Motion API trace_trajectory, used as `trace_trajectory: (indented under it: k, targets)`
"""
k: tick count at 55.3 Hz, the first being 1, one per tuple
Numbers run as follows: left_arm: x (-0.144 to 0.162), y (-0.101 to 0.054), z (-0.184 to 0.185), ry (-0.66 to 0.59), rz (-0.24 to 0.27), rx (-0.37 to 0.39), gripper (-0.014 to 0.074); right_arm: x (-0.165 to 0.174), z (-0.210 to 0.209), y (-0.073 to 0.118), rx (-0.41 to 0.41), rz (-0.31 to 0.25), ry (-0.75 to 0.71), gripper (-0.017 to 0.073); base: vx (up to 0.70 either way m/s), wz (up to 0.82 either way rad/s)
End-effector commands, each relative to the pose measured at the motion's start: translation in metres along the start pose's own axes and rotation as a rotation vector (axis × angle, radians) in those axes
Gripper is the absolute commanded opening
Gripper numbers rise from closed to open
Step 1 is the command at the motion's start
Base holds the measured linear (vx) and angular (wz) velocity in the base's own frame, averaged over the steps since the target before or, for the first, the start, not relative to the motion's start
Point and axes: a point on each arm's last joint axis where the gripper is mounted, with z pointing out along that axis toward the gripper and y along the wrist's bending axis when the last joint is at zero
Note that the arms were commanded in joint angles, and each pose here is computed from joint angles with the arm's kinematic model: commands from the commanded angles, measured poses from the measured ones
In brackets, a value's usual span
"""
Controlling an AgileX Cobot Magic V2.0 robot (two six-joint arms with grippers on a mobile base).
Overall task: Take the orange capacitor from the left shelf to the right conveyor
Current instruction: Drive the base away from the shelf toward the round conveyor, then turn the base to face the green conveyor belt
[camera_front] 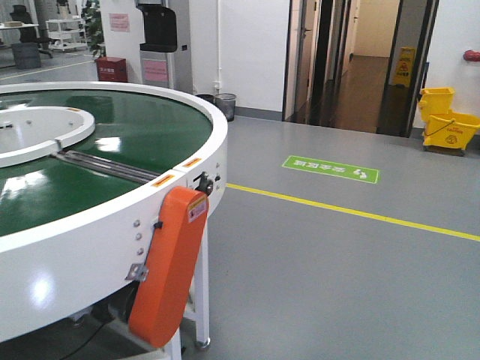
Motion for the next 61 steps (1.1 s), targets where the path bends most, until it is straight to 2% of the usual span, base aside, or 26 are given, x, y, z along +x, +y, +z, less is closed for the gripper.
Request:
trace_trajectory:
  k: [1,31,61]
  targets:
    - [0.003,0.0003,-0.0003,-0.06,-0.004,0.002,-0.0006,-0.0164,-0.0029,-0.0015,0.02,-0.011,-0.098,0.0317,0.41,-0.15]
    - [0.003,0.0003,-0.0003,-0.06,-0.004,0.002,-0.0006,-0.0164,-0.0029,-0.0015,0.02,-0.011,-0.098,0.0317,0.4,0.0]
    - [0.003,0.0003,-0.0003,-0.06,-0.004,0.002,-0.0006,-0.0164,-0.0029,-0.0015,0.02,-0.011,-0.098,0.0317,0.34,0.33]
